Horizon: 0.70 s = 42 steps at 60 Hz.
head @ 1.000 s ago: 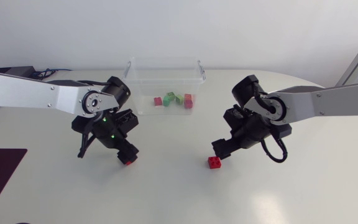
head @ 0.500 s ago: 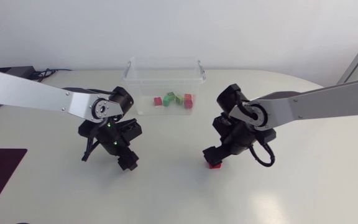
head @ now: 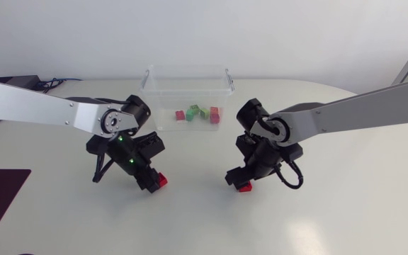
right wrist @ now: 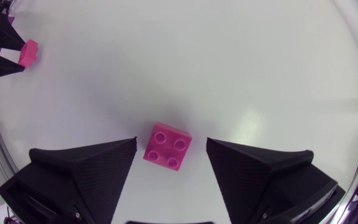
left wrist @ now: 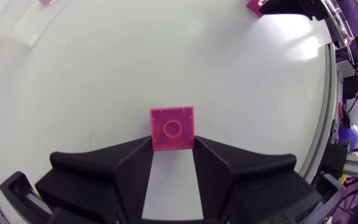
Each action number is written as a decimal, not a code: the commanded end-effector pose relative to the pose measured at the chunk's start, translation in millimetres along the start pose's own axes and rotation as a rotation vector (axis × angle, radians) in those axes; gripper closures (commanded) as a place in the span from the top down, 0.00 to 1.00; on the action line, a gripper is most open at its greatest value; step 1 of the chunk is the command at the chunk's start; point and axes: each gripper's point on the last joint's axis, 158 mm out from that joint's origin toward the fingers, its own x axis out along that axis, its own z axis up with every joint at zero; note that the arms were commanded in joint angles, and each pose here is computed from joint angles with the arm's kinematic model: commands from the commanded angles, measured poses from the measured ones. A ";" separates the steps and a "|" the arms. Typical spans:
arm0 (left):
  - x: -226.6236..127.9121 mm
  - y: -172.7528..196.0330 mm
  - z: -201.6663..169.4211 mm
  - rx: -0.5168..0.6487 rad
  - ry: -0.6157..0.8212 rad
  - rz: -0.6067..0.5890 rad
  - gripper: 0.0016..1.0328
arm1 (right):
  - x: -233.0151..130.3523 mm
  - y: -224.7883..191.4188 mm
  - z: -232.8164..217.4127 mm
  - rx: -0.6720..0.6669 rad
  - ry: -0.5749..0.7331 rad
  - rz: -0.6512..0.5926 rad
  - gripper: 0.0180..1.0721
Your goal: Place the duplo bricks in the container
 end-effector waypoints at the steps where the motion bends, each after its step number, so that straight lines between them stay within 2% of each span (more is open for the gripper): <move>1: -20.2 -7.1 10.2 0.034 -0.051 0.013 0.28 | 5.4 2.6 -2.7 0.018 0.020 -0.005 0.53; 7: -39.6 -4.6 24.7 0.027 -0.109 0.044 0.28 | 7.5 2.1 -9.3 0.018 0.041 -0.006 0.48; 18: -75.2 1.3 51.3 0.008 -0.218 0.080 0.28 | 10.0 5.9 -17.2 -0.012 0.063 -0.007 0.30; 29: -108.2 12.2 68.7 -0.030 -0.313 0.112 0.28 | 1.9 9.9 -14.8 -0.052 0.044 -0.021 0.25; 42: -148.1 46.2 90.4 -0.111 -0.464 0.177 0.28 | -47.1 12.0 10.8 -0.060 -0.046 -0.016 0.25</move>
